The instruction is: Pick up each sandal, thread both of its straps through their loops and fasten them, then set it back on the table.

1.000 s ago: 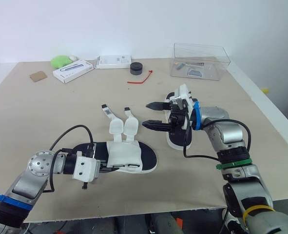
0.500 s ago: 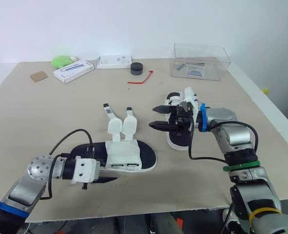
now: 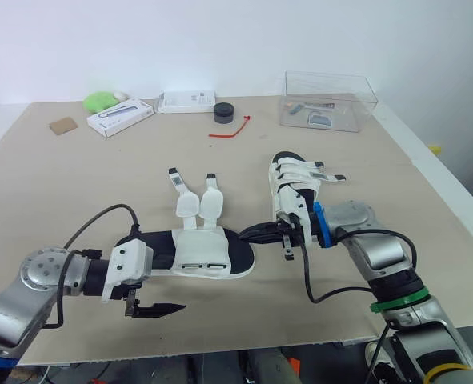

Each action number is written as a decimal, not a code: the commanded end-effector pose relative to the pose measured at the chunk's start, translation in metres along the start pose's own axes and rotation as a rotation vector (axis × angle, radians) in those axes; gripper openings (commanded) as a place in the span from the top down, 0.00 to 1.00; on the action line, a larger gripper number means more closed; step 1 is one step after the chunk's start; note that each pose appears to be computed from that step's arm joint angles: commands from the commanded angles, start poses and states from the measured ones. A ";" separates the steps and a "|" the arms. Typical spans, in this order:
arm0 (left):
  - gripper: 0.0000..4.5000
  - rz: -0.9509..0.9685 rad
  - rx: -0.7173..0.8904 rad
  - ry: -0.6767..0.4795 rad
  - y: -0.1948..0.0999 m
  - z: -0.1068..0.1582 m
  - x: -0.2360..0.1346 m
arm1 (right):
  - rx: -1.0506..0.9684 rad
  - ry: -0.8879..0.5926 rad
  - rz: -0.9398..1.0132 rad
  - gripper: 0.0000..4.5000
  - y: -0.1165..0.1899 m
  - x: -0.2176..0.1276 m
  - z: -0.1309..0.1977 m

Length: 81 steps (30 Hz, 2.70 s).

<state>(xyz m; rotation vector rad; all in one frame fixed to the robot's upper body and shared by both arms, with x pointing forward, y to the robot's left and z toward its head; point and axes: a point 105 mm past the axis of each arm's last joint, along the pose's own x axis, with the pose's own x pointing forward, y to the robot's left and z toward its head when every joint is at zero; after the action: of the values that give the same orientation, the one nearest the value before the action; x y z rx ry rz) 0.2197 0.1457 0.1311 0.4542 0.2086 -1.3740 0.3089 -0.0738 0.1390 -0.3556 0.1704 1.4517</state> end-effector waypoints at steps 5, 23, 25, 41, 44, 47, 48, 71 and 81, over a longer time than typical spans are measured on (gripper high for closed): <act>0.00 0.069 -0.160 -0.092 0.010 0.024 -0.015 | 0.004 0.063 0.040 0.98 0.016 0.017 -0.011; 0.00 0.310 -0.241 -0.159 0.067 0.025 -0.027 | -0.041 0.111 0.008 0.98 0.004 0.021 -0.023; 0.00 0.377 -0.313 -0.182 0.084 0.021 -0.033 | -0.048 0.105 0.003 0.98 0.003 0.022 -0.021; 0.00 0.415 -0.928 -0.233 0.146 -0.010 0.002 | -0.092 0.082 -0.004 0.98 0.002 0.025 -0.014; 0.00 0.409 -0.964 -0.268 0.153 -0.008 0.003 | -0.095 0.082 -0.011 0.98 0.002 0.025 -0.014; 0.00 0.404 -0.982 -0.324 0.163 -0.003 0.007 | -0.096 0.083 -0.017 0.98 0.001 0.025 -0.014; 0.00 0.406 -0.991 -0.349 0.168 0.000 0.008 | -0.096 0.083 -0.018 0.98 0.001 0.024 -0.014; 0.48 0.546 -1.035 -0.495 0.222 0.001 0.017 | -0.107 0.114 -0.037 1.00 -0.002 0.016 -0.015; 0.99 0.555 -0.662 -0.456 0.223 0.027 0.008 | -0.116 0.118 -0.033 1.00 -0.004 0.017 -0.015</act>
<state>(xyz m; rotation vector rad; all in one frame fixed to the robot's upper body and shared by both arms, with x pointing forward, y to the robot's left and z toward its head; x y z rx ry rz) 0.4355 0.1556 0.1599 -0.5160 0.2883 -0.6996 0.3123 -0.0596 0.1153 -0.5101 0.1834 1.4312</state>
